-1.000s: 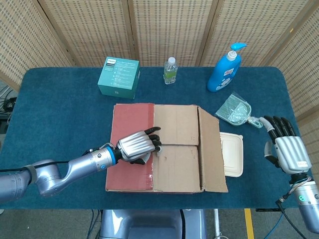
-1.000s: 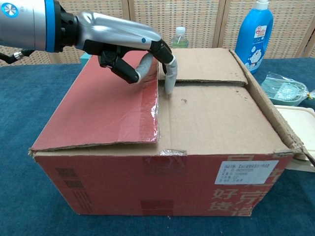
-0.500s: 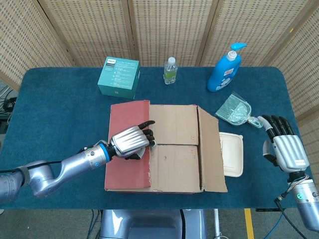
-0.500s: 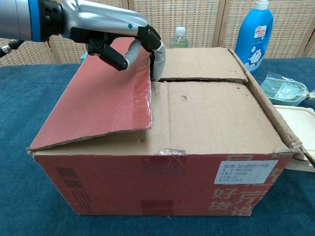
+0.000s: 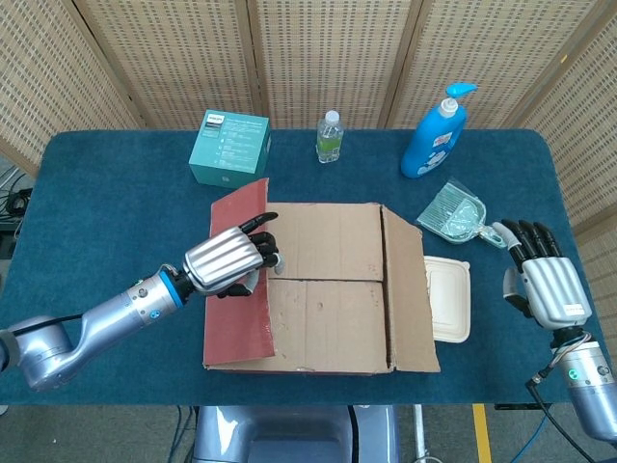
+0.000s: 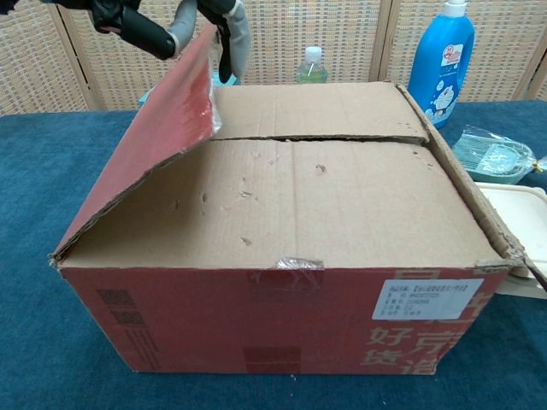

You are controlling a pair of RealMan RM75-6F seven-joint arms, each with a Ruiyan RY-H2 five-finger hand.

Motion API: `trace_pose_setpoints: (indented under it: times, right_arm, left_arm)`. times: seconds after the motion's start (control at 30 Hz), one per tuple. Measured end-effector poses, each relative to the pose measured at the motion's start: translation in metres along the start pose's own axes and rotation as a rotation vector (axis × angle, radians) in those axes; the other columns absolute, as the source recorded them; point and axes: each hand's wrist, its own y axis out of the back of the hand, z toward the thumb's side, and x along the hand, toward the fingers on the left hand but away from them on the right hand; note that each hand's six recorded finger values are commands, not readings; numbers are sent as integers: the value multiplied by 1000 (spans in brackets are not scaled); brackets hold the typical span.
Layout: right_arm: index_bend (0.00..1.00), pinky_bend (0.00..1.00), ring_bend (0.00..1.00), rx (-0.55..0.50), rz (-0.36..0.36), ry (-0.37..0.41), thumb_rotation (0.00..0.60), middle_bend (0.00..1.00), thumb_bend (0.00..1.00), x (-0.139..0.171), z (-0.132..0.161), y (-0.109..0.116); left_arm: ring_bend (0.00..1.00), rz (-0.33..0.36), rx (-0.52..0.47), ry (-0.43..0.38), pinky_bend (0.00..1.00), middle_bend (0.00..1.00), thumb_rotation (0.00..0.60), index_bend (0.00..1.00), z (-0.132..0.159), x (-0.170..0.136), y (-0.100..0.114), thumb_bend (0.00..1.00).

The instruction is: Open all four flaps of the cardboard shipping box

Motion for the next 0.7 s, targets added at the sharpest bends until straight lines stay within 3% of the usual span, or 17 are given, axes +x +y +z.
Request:
trace_pose_setpoints:
  times: [0.7]
  right_arm:
    - [49,30,0,15,13,20,600,98,827,-5,12,-3]
  left_arm:
    - [303,142,6,78,24,461,402,406,-25,-64,37,1000]
